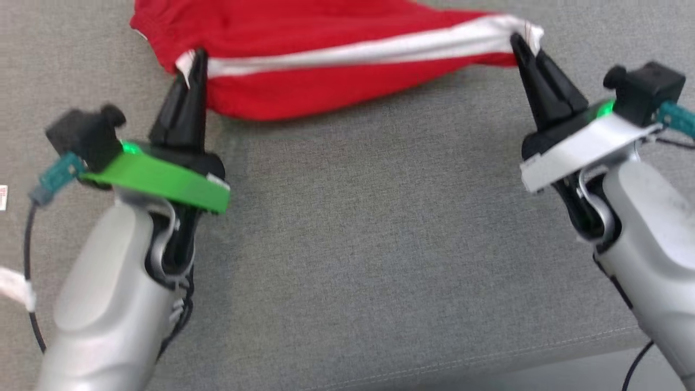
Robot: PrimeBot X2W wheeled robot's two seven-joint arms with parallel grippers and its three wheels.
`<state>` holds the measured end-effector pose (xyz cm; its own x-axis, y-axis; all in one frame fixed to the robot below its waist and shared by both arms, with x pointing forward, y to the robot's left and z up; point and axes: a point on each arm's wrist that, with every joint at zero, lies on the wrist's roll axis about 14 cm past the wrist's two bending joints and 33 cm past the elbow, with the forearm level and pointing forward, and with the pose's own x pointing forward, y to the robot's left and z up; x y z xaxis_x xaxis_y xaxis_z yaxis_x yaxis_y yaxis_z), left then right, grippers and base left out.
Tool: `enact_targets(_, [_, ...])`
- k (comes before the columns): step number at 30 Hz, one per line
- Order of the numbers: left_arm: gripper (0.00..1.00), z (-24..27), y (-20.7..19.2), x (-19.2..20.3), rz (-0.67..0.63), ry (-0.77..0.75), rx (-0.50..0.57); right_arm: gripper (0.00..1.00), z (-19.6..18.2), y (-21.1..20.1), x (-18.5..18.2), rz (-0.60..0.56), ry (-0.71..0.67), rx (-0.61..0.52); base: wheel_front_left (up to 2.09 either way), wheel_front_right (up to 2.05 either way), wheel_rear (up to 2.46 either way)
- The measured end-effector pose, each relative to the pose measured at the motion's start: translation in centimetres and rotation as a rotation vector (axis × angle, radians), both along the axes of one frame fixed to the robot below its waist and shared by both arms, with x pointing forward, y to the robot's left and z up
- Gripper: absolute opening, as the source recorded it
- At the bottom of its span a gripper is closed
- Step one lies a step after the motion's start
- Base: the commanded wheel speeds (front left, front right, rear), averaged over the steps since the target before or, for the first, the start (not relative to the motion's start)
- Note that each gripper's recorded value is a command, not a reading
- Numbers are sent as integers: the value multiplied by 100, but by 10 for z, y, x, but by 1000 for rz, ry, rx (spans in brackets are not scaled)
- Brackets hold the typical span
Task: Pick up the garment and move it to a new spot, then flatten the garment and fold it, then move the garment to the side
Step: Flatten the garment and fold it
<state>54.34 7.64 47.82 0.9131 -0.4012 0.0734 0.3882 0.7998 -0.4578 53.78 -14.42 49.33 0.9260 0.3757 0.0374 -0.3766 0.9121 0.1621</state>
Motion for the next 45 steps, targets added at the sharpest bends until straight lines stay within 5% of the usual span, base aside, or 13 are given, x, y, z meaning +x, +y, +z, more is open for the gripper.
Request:
enact_targets(15, [0, -41, -2, -139, 6, 160, 30, 0, -56, -9, -140, -63, 213, 75, 0, 0, 0])
enact_targets(23, [0, -42, 10, -163, 27, 170, 57, 0, -59, -2, -177, -66, 252, 110, 0, 0, 0])
enact_targets(38, [0, -31, 10, -169, 39, 144, 46, 0, -45, 8, -175, -35, 219, 99, 0, 0, 0])
enact_targets(45, [0, 4, 4, -118, -28, -13, 122, 0, -1, 20, -122, 37, 44, 39, 0, 0, 0])
